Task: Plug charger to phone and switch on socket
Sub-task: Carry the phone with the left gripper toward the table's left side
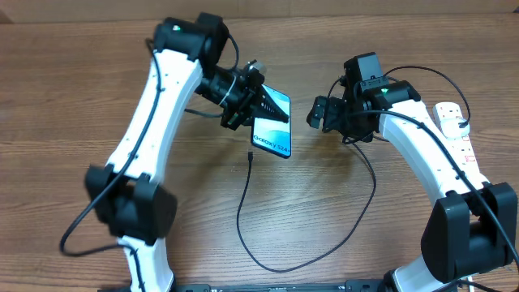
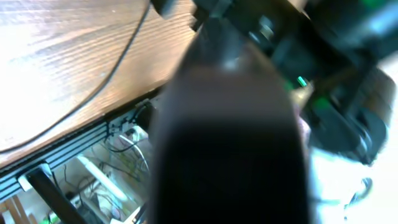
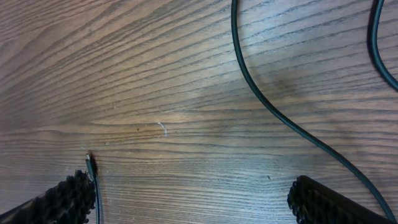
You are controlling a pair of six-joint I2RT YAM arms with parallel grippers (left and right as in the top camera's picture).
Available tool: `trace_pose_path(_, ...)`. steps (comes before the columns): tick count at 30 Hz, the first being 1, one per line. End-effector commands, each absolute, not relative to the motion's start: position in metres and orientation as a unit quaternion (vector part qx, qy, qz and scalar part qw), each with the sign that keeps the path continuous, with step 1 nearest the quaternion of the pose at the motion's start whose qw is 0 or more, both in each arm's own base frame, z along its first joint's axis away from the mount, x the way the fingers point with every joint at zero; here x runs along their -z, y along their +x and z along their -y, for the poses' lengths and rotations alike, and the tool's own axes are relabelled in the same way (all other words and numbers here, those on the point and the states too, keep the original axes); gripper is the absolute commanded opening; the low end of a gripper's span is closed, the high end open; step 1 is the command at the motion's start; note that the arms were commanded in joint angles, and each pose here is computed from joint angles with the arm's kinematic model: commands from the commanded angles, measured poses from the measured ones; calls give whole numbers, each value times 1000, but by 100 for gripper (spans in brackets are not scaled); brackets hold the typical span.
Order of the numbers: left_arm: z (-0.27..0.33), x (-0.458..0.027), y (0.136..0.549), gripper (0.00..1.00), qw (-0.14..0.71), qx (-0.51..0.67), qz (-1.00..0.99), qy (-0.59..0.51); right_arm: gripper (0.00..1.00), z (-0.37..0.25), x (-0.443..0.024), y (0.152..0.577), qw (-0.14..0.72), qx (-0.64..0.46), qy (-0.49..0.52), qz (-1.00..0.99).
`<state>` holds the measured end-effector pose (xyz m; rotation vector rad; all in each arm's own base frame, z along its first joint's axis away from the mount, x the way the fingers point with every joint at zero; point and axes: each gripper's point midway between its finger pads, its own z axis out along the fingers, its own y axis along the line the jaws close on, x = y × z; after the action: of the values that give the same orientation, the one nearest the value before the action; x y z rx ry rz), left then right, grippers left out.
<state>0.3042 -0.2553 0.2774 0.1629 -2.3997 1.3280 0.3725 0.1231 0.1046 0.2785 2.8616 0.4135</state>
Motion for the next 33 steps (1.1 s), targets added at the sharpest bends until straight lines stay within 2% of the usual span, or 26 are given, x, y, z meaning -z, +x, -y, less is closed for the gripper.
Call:
trace_pose_path(1, 253, -301, 293, 4, 190, -482, 853, 71, 100, -122, -104, 373, 122, -136, 93, -979)
trace_pose_path(9, 255, -310, 290, 4, 240, -474, 833, 152, 100, -122, -104, 373, 122, -136, 93, -979)
trace_pose_path(15, 262, -328, 287, 4, 265, -515, 802, 147, 100, -132, -110, 381, 134, -166, 91, -973)
trace_pose_path(22, 270, -368, 283, 4, 323, -589, 726, 146, 100, -107, -111, 393, 139, -163, 203, -956)
trace_pose_path(33, 270, -383, 282, 4, 354, -609, 693, 154, 100, -68, -102, 379, 102, -134, 254, -952)
